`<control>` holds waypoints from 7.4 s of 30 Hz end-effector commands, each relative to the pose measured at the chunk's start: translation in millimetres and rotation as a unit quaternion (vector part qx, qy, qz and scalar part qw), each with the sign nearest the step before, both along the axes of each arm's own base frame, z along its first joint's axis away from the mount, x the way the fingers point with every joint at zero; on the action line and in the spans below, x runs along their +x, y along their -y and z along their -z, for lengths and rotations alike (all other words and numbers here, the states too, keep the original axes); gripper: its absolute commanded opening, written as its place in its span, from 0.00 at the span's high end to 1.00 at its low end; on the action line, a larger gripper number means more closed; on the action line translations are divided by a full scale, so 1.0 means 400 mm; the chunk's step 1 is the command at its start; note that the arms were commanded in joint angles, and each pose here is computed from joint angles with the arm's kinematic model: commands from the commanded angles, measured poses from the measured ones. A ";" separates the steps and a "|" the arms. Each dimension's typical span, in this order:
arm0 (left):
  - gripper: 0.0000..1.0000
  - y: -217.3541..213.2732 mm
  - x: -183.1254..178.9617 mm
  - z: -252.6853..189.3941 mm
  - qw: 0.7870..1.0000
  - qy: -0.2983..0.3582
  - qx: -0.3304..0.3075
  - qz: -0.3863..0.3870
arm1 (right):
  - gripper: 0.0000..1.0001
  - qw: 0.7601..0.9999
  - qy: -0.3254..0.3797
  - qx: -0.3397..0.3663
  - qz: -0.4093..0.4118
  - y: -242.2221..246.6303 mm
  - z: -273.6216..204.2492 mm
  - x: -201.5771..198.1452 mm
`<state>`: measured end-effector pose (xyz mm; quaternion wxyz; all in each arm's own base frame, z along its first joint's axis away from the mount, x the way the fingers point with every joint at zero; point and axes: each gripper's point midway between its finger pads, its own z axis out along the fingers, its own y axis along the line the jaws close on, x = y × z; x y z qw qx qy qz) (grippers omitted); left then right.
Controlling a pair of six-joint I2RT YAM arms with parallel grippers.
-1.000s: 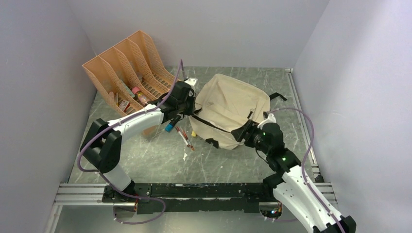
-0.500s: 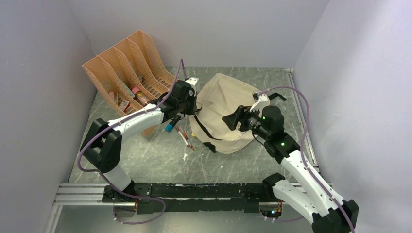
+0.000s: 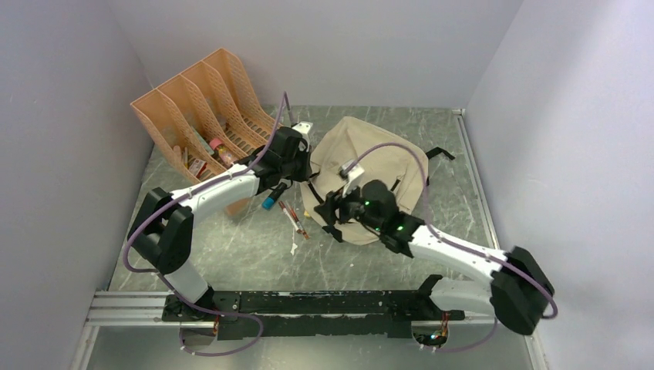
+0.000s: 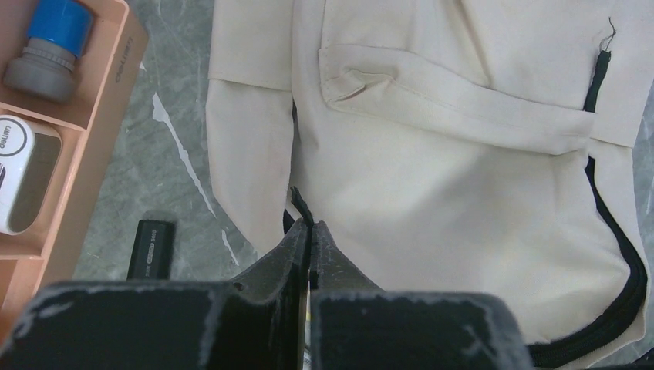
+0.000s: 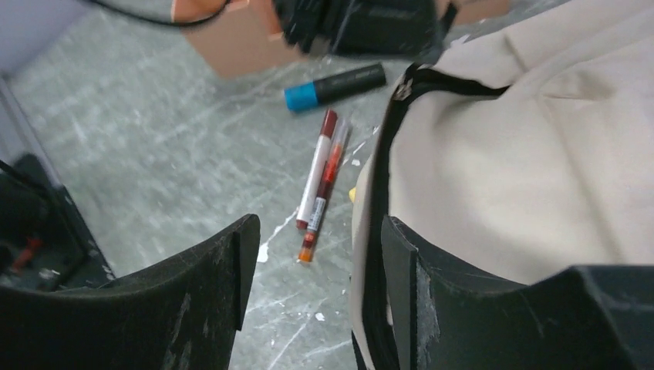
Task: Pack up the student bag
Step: Zip the student bag at the center of the board, then unzip the student bag at the center of the board.
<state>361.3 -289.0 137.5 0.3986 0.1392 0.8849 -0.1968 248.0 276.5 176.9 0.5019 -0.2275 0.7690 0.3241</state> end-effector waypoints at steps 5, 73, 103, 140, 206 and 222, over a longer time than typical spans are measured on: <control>0.95 0.014 0.023 -0.028 1.000 0.003 -0.026 0.008 | 0.38 0.984 0.170 -0.058 0.021 -0.079 0.005 0.094; 0.95 0.118 0.335 0.023 0.998 0.047 0.006 -0.032 | 1.00 0.973 0.049 -0.107 -0.198 -0.051 0.091 -0.162; 0.24 -0.088 0.099 -0.262 0.985 0.079 -0.135 -0.072 | 0.98 0.995 -0.001 -0.099 0.033 0.023 0.081 -0.008; 0.28 0.488 -0.036 -0.154 0.984 0.090 -0.057 0.145 | 0.39 0.726 -0.218 0.134 0.638 0.767 0.229 0.136; 0.33 0.645 -0.083 0.086 0.985 0.063 0.072 0.144 | 1.00 0.865 -0.228 0.279 0.348 0.580 0.194 0.170; 0.47 0.667 -0.079 0.095 0.985 0.060 0.058 0.149 | 1.00 0.873 -0.225 0.285 0.327 0.563 0.183 0.162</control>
